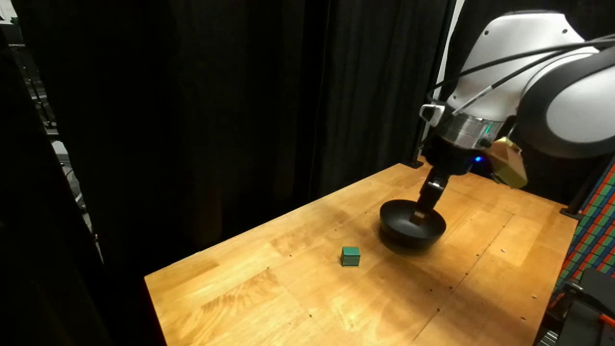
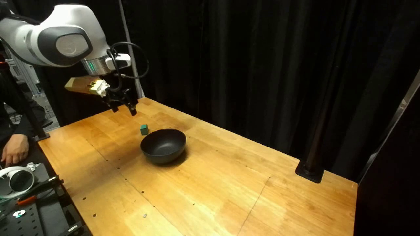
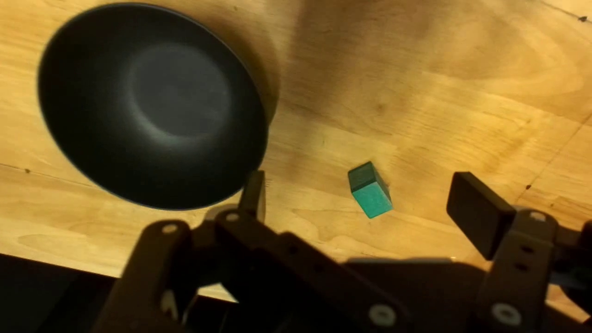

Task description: Place the block inside the bowl

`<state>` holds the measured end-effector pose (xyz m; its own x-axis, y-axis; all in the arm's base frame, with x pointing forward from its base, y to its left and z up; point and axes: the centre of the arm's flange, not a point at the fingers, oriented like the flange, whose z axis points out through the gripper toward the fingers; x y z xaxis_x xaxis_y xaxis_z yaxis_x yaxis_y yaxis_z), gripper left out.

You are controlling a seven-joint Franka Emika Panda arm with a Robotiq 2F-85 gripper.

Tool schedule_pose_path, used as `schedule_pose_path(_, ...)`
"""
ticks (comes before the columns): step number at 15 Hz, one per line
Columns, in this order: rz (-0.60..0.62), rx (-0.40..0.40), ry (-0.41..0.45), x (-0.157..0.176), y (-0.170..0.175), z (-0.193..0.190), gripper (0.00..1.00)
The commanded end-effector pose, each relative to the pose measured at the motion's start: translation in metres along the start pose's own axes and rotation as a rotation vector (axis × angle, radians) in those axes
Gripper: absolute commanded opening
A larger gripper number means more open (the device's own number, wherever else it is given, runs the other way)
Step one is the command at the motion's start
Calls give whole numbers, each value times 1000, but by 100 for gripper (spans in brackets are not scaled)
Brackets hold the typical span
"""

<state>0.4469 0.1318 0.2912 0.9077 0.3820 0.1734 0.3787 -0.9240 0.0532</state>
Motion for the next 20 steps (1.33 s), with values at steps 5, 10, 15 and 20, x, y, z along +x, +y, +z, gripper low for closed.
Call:
schedule_pose_path(5, -20, 50, 101, 51, -34, 91, 100)
schedule_pose_path(10, -104, 55, 156, 62, -46, 131, 100)
schedule_pose_path(15, -127, 32, 159, 67, -46, 158, 100)
schedule_pose_path(20, -171, -24, 181, 68, -46, 164, 50)
